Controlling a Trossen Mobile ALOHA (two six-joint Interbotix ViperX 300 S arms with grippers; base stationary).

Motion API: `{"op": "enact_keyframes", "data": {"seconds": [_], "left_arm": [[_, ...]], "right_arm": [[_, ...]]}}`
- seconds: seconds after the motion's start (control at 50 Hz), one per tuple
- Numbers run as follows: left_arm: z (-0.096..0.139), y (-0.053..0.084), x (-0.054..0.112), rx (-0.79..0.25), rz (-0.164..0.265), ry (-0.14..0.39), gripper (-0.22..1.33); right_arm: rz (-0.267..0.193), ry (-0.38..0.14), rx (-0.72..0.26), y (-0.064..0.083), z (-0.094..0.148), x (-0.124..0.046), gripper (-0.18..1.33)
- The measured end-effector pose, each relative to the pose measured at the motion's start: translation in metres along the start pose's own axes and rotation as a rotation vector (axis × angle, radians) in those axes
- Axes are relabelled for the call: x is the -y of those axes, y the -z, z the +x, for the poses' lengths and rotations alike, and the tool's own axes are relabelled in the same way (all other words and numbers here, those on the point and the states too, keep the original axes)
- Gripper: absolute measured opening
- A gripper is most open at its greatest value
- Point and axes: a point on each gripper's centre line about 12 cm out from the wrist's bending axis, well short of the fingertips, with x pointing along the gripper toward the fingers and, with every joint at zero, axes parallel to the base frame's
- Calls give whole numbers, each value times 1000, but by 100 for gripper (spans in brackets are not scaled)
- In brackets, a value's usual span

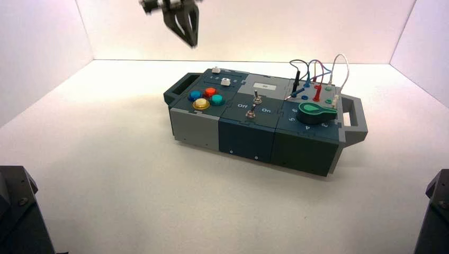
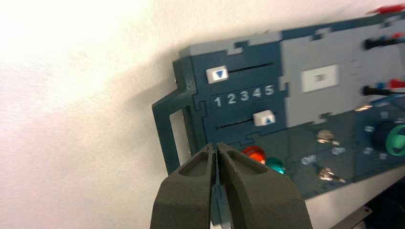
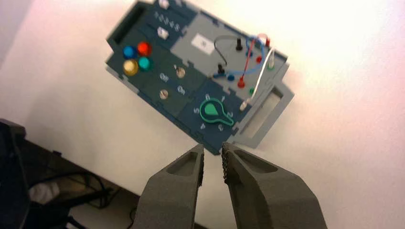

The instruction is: Turn the knob to position 5.

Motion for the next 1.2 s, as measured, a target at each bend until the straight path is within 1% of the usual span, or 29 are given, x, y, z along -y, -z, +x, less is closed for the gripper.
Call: {"op": "enact_keyframes", "data": {"seconds": [0.02, 0.04, 0.06, 0.08, 0.1, 0.14, 0.2, 0.28, 0.3, 0.32, 0.34, 0.4, 0.54, 0.56, 0.6, 0.66, 0.74, 0.76, 0.8, 0.86, 0.94, 0.96, 1.0, 1.06, 1.2], "left_arm": [[0, 0, 0, 0, 0, 0, -5], [-8, 1, 2, 16, 3, -1, -7], [-9, 1, 3, 18, 3, -2, -7], [-17, 2, 5, 34, 7, -3, -8], [-18, 2, 5, 35, 7, -3, -8], [-30, 3, 9, 60, 13, -5, -9], [-42, 5, 13, 87, 21, -4, -10], [-53, 7, 20, 110, 32, -2, -11], [-59, 9, 25, 119, 39, 4, -10], [-59, 9, 25, 122, 41, 3, -11], [-62, 10, 28, 125, 48, 5, -10], [-67, 13, 39, 133, 70, 15, -11], [-68, 21, 59, 125, 109, 36, -11], [-68, 21, 61, 126, 111, 36, -11], [-69, 23, 63, 128, 116, 39, -11], [-72, 24, 62, 135, 114, 38, -10], [-78, 27, 62, 147, 113, 36, -11], [-79, 27, 62, 149, 113, 36, -11], [-82, 28, 63, 156, 115, 36, -11], [-87, 31, 65, 166, 121, 36, -11], [-93, 33, 66, 180, 125, 35, -11], [-95, 33, 67, 186, 126, 35, -11], [-94, 34, 67, 184, 124, 35, -10], [-101, 36, 69, 200, 132, 34, -10], [-106, 38, 70, 214, 141, 33, -11]], "right_arm": [[0, 0, 0, 0, 0, 0, 46], [1, 1, -4, 0, 2, 0, 46], [1, 2, -10, 1, 4, 1, 45], [2, 4, -15, 2, 6, 1, 43], [3, 5, -19, 2, 7, 1, 42], [2, 7, -28, 3, 11, 2, 35], [6, 8, -39, 5, 17, 2, 33], [7, 12, -52, 6, 22, 3, 28], [9, 13, -58, 5, 24, 3, 21], [9, 13, -58, 5, 24, 3, 21], [9, 16, -71, 5, 27, 3, 15], [10, 21, -85, 4, 31, 4, 12], [17, 31, -134, 2, 41, 4, 1], [19, 32, -143, 1, 42, 4, 0], [23, 33, -161, -4, 45, 3, -4], [28, 35, -172, -11, 46, 1, -7], [32, 43, -188, -23, 50, 0, -9], [32, 43, -188, -23, 50, 0, -9], [39, 56, -210, -29, 56, 2, -10], [46, 67, -240, -33, 63, 3, -11], [50, 76, -276, -35, 72, 4, -11], [51, 81, -300, -34, 77, 5, -11], [52, 82, -304, -34, 78, 5, -11], [55, 93, -354, -32, 88, 6, -11], [60, 103, -398, -29, 99, 8, -12]]}}
